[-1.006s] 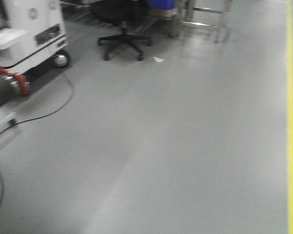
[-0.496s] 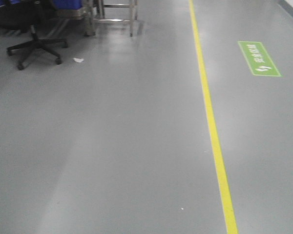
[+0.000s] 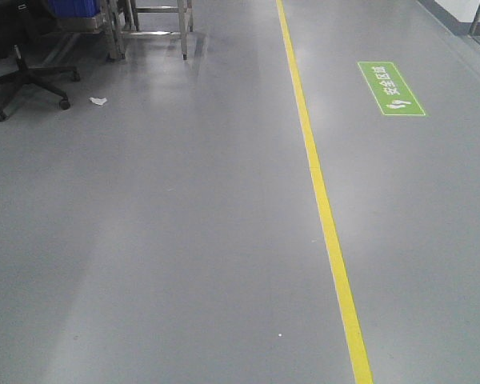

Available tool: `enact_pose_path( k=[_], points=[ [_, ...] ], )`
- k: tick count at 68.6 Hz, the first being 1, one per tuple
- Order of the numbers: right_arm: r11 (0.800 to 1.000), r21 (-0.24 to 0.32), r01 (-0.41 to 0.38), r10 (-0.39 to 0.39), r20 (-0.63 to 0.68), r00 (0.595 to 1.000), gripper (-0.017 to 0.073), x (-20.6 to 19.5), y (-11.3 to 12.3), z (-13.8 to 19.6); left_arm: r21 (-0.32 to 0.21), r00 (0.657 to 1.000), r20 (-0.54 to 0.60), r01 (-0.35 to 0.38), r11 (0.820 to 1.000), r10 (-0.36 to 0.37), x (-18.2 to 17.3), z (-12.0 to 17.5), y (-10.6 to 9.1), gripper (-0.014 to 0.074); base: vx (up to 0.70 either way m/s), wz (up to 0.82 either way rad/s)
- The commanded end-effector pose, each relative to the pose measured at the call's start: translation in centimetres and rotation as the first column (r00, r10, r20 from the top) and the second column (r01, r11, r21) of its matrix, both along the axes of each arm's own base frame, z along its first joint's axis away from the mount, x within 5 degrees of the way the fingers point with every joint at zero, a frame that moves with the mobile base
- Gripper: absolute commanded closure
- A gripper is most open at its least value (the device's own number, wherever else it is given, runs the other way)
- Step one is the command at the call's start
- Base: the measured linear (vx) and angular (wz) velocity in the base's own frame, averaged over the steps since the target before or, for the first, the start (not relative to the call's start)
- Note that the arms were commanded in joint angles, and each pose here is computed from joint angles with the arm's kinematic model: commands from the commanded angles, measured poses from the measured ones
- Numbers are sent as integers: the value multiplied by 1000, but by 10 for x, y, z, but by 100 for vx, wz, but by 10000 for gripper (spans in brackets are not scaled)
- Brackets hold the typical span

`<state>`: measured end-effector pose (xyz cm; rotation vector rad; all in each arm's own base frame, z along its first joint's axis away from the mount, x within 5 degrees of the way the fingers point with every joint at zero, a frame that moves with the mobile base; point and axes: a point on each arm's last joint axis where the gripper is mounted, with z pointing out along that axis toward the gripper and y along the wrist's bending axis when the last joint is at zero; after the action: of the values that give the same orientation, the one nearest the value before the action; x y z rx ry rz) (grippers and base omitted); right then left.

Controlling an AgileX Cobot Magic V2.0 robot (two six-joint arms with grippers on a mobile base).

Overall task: Move and align brake pads A on conveyor
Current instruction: 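Drive back along the yellow floor line toward the steel table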

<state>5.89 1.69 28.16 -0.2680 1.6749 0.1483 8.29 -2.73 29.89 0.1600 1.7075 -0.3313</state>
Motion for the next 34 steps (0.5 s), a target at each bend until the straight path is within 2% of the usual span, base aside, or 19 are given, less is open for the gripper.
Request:
enact_pose_path(
  k=[1, 34],
  points=[
    [1000, 15, 10, -11, 82, 997, 565, 1, -1, 14, -33, 996, 84, -8, 999, 11, 1, 14, 0, 600, 3, -1],
    [1000, 15, 10, -11, 82, 997, 565, 1, -1, 14, -33, 996, 84, -8, 999, 11, 1, 14, 0, 600, 12, -8]
  ],
)
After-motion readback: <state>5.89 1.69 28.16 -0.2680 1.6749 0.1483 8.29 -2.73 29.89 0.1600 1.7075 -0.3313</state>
